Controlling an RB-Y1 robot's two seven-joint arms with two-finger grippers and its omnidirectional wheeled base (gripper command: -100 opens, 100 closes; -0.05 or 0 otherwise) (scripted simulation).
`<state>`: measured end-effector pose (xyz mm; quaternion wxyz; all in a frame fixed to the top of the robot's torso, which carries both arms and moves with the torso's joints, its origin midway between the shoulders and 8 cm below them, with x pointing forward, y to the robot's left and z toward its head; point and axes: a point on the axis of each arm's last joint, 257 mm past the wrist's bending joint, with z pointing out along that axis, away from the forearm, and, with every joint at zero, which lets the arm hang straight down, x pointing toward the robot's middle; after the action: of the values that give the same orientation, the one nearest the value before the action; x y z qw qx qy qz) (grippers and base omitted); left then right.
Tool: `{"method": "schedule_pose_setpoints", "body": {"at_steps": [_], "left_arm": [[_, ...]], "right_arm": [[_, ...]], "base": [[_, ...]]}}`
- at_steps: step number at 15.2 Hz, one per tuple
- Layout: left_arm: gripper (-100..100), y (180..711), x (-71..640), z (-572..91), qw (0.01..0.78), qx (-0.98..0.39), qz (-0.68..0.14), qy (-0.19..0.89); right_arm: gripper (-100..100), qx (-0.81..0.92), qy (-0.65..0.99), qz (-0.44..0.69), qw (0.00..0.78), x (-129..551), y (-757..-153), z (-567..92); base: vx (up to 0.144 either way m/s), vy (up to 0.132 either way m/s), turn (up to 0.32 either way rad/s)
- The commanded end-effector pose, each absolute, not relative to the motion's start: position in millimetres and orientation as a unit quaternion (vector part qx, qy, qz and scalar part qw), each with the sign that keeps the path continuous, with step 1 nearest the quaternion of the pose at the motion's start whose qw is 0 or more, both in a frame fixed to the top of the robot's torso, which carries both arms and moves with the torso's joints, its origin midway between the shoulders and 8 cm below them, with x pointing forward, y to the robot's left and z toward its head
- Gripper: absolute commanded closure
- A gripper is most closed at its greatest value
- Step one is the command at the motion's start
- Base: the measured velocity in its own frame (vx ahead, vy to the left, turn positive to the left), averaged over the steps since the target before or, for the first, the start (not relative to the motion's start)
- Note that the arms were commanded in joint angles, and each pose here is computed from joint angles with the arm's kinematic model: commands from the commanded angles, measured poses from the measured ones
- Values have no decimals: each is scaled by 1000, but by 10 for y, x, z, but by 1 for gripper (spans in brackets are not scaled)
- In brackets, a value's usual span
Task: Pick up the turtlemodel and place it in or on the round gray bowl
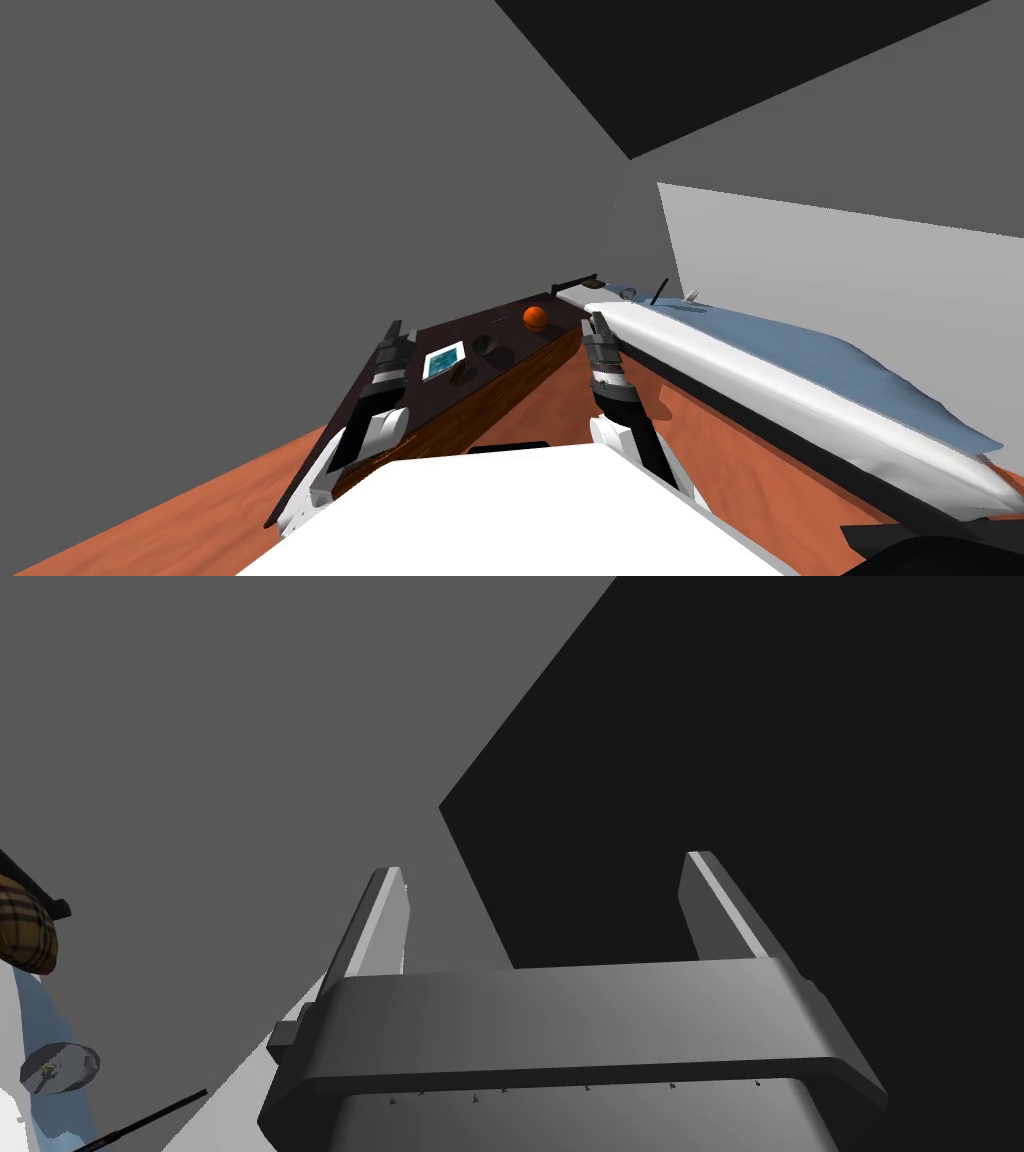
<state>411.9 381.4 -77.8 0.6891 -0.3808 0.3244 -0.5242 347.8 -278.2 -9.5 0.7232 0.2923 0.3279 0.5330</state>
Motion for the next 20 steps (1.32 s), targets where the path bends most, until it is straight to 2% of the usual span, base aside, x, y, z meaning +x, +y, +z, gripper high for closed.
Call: {"method": "schedule_pose_setpoints", "body": {"at_steps": [1,12,20], "left_arm": [[-100,3949,4161,-945,687,-398,-512,328],[-100,4811,4258,-1764,673,-499,-446,316],[-100,5268,4206,-2199,660,-557,-411,293]], "right_arm": [[0,292,328,533,723,3478,-2782,-95],[0,292,328,533,723,3478,-2781,-95],[0,292,328,533,723,3478,-2782,-95]], "base": [[42,-80,-32],[45,-111,-33],[47,-76,-23]]}}
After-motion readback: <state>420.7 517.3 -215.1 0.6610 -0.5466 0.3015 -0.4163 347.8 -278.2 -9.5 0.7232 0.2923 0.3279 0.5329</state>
